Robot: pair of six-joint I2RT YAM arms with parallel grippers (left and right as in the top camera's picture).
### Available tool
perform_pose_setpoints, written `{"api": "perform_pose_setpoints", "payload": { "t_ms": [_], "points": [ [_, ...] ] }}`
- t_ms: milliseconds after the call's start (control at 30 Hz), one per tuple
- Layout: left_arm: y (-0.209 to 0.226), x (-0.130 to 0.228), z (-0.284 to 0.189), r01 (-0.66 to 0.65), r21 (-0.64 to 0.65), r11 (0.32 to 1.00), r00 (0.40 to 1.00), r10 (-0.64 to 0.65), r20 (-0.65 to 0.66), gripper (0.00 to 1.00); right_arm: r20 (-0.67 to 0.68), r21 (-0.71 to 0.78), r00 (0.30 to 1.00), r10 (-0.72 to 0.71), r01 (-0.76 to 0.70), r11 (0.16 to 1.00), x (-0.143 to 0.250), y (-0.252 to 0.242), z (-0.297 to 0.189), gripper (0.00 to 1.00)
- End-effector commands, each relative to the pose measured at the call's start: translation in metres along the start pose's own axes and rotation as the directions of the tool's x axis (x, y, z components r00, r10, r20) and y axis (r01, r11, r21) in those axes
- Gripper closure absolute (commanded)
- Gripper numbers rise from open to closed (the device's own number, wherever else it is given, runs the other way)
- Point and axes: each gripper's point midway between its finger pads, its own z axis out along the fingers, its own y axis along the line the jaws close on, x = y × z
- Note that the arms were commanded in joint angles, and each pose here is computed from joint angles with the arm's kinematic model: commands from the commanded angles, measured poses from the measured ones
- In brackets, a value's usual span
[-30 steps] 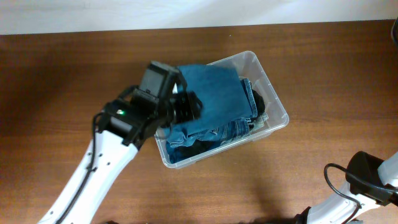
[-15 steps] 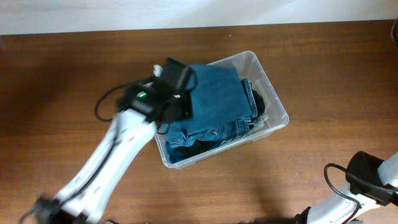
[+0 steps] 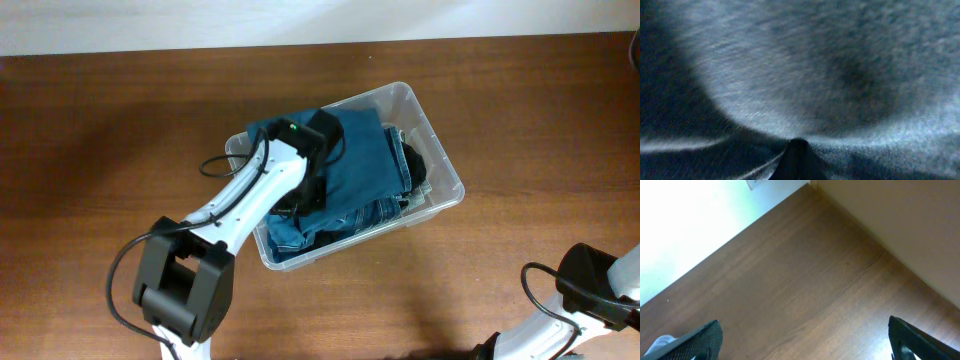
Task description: Pack container
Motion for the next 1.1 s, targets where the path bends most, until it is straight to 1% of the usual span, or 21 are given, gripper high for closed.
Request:
{"api": "perform_pose_setpoints", "payload": {
  "t_ms": [0,33,100,167,267,333,500,633,867,967,1067],
  "points": [
    [-0.002,-0.026,-0.037,0.016,0.079,0.997,0.998,-0.020,0.057,0.99,0.004,0.006,1.000,0.002,-0.002,1.000,0.001,-0.002,-0.005,0.02],
    [-0.001,-0.040,-0.071,0.010,0.123,0.992,0.989,-0.028,0.145,1.00,0.004,0.006,1.000,0.002,-0.002,1.000,0.001,-0.002,-0.005,0.02],
    [0.002,-0.056,-0.112,0.015,0.168,0.986,0.964,-0.059,0.260,1.00,0.004,0.006,1.000,0.002,-0.002,1.000,0.001,-0.002,-0.005,0.02],
    [0.011,-0.068,-0.144,0.025,0.178,0.984,0.928,-0.089,0.361,0.99,0.004,0.006,1.000,0.002,-0.002,1.000,0.001,-0.002,-0.005,0.02],
    [0.031,-0.081,-0.171,0.068,0.118,0.991,0.870,-0.117,0.479,0.99,0.004,0.006,1.000,0.002,-0.002,1.000,0.001,-0.002,-0.005,0.02],
    [0.035,-0.083,-0.169,0.081,0.098,0.992,0.867,-0.118,0.483,0.99,0.004,0.006,1.000,0.002,-0.002,1.000,0.001,-0.002,-0.005,0.02],
    [0.037,-0.092,-0.140,0.098,0.045,0.994,0.890,-0.108,0.444,0.99,0.004,0.006,1.000,0.002,-0.002,1.000,0.001,-0.003,-0.005,0.02],
    [0.036,-0.110,-0.099,0.115,-0.019,0.993,0.908,-0.097,0.408,0.99,0.004,0.006,1.000,0.002,-0.002,1.000,0.001,-0.002,-0.005,0.02],
    [0.053,-0.129,-0.002,0.155,-0.154,0.976,0.960,-0.112,0.258,0.99,0.004,0.006,1.000,0.002,-0.002,1.000,0.001,-0.002,-0.005,0.02],
    [0.062,-0.128,0.037,0.159,-0.184,0.970,0.977,-0.127,0.174,1.00,0.004,0.006,1.000,0.002,-0.002,1.000,0.001,-0.002,-0.005,0.02],
    [0.064,-0.124,0.045,0.154,-0.195,0.969,0.981,-0.127,0.144,1.00,0.004,0.006,1.000,0.002,-0.002,1.000,0.001,-0.002,-0.005,0.02]
  ]
}}
